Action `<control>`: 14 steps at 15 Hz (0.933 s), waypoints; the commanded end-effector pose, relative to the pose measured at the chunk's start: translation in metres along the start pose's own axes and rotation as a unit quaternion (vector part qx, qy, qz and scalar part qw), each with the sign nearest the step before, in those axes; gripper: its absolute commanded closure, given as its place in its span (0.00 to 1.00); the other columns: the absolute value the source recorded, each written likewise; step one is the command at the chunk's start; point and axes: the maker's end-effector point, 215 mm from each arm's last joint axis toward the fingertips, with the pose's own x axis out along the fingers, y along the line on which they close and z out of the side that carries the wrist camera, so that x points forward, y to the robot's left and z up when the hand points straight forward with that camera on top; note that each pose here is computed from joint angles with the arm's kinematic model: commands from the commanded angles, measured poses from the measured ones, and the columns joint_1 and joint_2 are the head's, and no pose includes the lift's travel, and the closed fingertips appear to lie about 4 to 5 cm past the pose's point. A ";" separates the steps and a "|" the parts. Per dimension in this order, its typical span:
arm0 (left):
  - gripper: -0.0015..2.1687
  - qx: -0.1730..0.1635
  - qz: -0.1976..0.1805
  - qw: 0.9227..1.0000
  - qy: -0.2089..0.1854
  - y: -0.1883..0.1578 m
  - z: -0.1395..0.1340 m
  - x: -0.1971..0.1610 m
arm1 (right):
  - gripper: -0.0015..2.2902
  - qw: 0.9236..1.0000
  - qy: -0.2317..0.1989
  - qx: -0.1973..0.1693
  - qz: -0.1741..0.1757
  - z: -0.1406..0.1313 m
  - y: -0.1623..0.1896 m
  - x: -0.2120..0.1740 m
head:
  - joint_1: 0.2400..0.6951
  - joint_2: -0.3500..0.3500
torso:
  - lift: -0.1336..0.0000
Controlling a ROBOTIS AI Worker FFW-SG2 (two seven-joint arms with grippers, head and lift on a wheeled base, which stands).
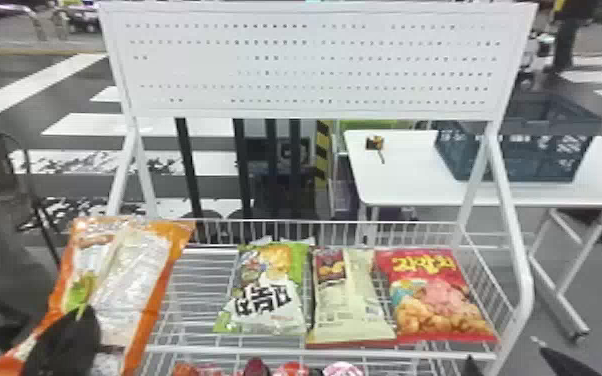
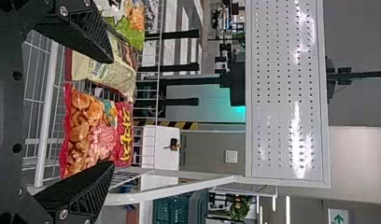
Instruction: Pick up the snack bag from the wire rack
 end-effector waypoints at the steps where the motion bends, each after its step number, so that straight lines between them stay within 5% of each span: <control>1: 0.87 0.000 0.000 1.000 0.000 0.000 0.000 0.000 | 0.05 1.000 -0.003 0.001 -0.005 -0.001 -0.003 0.005 | 0.57 0.50 | 1.00; 5: 0.87 0.000 -0.002 1.000 0.002 -0.002 -0.002 0.000 | 0.05 1.000 -0.013 0.007 -0.010 -0.018 -0.010 0.062 | 0.57 0.50 | 1.00; 14: 0.87 0.005 -0.014 1.000 0.010 -0.019 -0.015 0.003 | 0.05 0.998 0.055 -0.016 -0.014 -0.078 -0.037 0.221 | 0.57 0.50 | 1.00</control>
